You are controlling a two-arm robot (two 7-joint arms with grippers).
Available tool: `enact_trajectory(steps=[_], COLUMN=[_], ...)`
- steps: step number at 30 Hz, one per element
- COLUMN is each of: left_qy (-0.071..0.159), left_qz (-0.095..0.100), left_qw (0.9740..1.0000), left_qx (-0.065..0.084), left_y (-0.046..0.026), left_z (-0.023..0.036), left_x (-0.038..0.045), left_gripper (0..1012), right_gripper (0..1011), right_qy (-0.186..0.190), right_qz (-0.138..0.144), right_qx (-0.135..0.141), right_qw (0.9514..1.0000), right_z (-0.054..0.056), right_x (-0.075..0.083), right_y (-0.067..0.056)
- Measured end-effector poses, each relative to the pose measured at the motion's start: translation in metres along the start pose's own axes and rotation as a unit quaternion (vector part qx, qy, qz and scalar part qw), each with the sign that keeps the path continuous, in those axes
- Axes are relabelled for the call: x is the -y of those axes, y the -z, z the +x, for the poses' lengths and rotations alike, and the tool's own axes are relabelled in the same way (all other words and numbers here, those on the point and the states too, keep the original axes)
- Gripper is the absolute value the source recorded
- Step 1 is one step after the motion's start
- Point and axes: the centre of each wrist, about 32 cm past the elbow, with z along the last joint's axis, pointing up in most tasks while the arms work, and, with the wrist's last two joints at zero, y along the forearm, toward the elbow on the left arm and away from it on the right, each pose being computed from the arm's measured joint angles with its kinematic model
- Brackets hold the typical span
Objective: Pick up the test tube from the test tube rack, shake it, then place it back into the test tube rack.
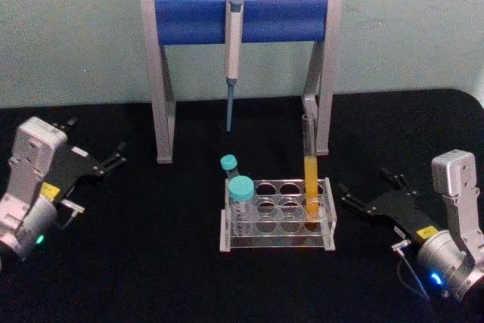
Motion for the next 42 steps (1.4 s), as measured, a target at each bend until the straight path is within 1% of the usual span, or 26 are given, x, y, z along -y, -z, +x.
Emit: enact_trajectory(steps=[42], left_qy=[0.0], left_qz=[0.0], left_qw=[1.0], left_qx=[0.0], left_y=[0.0], left_z=[0.0], left_x=[0.0], left_gripper=[1001], right_gripper=[1000], right_qy=[0.001], right_qz=[0.002], right_qx=[-0.001], right_qw=[1.0], right_z=[0.0001], right_x=[0.0004], right_y=[-0.0001])
